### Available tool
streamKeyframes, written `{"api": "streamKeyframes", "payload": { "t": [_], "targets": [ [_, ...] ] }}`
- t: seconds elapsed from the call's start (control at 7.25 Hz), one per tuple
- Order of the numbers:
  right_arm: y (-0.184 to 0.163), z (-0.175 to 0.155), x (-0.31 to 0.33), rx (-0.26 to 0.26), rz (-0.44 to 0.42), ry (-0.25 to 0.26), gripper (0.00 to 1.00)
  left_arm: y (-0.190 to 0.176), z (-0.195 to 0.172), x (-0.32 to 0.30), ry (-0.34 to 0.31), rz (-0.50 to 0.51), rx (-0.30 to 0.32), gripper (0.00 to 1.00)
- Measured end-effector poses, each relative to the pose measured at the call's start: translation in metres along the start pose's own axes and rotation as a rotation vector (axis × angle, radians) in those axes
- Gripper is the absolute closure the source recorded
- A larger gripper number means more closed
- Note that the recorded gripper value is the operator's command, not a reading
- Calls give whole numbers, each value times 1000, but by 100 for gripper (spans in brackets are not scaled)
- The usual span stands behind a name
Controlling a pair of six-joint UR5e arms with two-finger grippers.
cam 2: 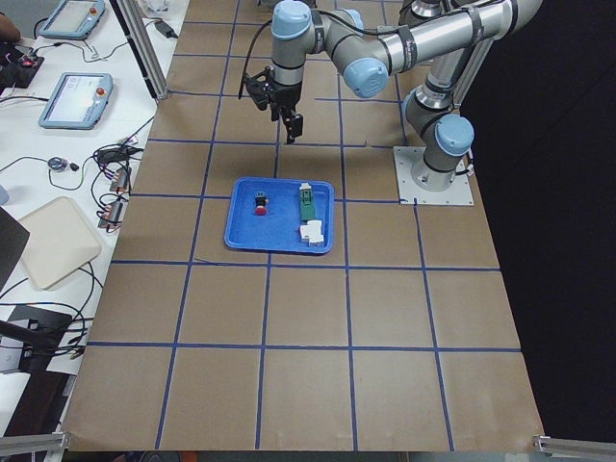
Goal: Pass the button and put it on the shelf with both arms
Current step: 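Move the left gripper over the red push button in the blue tray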
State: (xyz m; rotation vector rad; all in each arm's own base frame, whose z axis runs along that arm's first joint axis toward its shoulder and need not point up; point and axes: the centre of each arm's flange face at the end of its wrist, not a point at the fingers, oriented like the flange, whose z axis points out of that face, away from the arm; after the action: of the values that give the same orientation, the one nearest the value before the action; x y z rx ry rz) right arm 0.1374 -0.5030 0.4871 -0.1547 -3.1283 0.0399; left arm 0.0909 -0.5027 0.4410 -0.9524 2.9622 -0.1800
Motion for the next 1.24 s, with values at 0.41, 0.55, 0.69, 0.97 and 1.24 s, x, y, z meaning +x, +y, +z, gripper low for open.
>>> {"api": "streamKeyframes", "payload": {
  "t": [0.41,0.55,0.69,0.97,1.24],
  "targets": [
    [0,0,0,1,-3,0,0,-54,54,-61,25,-356,-82,0],
    [0,0,1,1,-2,0,0,-70,76,-68,37,-452,-121,0],
    [0,0,1,1,-2,0,0,-85,97,-69,52,-520,-144,0],
    [0,0,1,0,-2,1,0,-109,142,-61,124,-672,-204,0],
    [0,0,1,-2,-2,-2,0,-116,178,-54,159,-813,-290,0]
  ]
}}
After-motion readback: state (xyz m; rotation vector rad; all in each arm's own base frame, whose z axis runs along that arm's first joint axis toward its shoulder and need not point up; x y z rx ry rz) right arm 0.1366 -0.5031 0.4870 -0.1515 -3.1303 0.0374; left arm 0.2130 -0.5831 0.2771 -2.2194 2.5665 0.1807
